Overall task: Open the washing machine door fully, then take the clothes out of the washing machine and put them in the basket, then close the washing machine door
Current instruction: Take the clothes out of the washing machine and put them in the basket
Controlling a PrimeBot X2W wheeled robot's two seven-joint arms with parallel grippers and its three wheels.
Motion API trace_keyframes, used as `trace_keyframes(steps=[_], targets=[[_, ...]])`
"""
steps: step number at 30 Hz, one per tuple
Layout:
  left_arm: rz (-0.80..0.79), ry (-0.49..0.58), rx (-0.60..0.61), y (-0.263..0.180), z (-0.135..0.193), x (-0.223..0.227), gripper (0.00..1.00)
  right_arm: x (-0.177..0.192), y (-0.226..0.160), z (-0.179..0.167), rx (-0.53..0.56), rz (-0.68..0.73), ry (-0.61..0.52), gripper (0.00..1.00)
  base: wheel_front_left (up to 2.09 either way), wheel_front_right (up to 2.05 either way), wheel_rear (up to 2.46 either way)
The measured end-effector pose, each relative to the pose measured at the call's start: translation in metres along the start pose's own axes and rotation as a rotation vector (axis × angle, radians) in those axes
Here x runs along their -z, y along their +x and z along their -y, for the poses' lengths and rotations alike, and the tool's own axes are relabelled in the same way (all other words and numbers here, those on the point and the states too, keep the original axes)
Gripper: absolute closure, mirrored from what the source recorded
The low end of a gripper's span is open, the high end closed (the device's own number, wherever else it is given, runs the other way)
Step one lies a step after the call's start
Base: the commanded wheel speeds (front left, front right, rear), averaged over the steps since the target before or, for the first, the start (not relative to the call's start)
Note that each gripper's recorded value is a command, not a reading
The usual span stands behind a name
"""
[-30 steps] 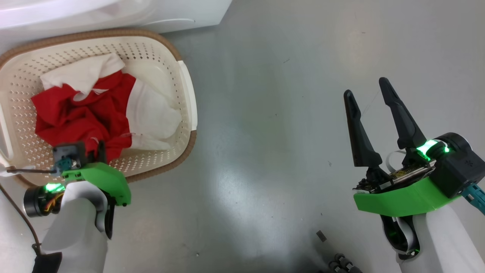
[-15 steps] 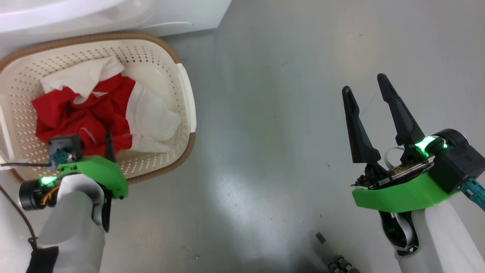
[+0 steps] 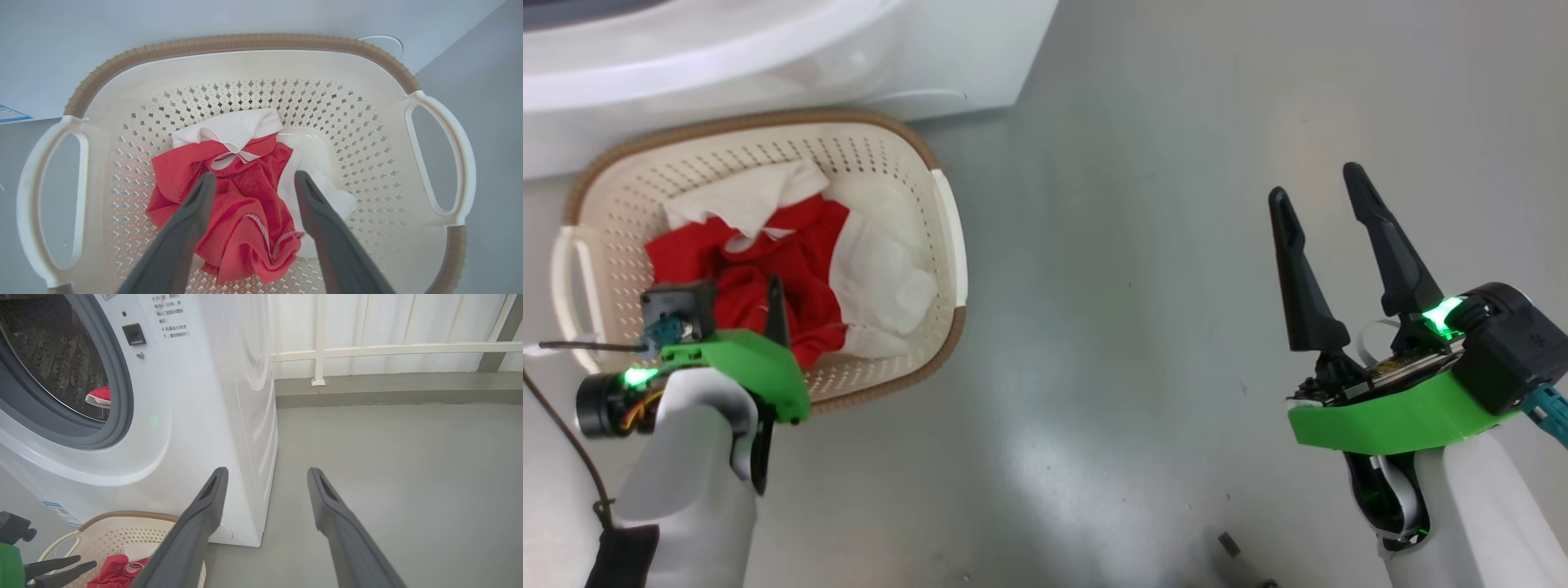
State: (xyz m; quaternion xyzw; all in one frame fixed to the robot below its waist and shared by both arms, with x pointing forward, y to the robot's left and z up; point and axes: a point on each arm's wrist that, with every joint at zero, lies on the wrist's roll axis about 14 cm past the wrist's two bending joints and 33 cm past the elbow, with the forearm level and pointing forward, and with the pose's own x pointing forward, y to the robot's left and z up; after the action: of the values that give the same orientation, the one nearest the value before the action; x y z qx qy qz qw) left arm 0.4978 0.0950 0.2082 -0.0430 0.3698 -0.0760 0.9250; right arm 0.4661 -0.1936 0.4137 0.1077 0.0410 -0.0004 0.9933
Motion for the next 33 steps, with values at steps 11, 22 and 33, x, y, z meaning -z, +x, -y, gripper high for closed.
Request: trace_keyframes(steps=[11,22,33], targets=[[0.173,-0.025,0.049,-0.035,0.017,-0.048,0.00,-0.025,-0.014,-0.004,0.000,0.051,0.003,0.00,0.00,0.00,0.00],[0.384,-0.055,0.027,-0.086,0.011,-0.099,0.00,-0.045,-0.033,-0.008,-0.001,0.088,0.000,0.00,0.00,0.00,0.00],[0.613,-0.078,0.008,-0.160,0.006,-0.145,0.00,-0.069,-0.054,-0.016,-0.021,0.138,-0.036,0.00,0.00,0.00,0.00]])
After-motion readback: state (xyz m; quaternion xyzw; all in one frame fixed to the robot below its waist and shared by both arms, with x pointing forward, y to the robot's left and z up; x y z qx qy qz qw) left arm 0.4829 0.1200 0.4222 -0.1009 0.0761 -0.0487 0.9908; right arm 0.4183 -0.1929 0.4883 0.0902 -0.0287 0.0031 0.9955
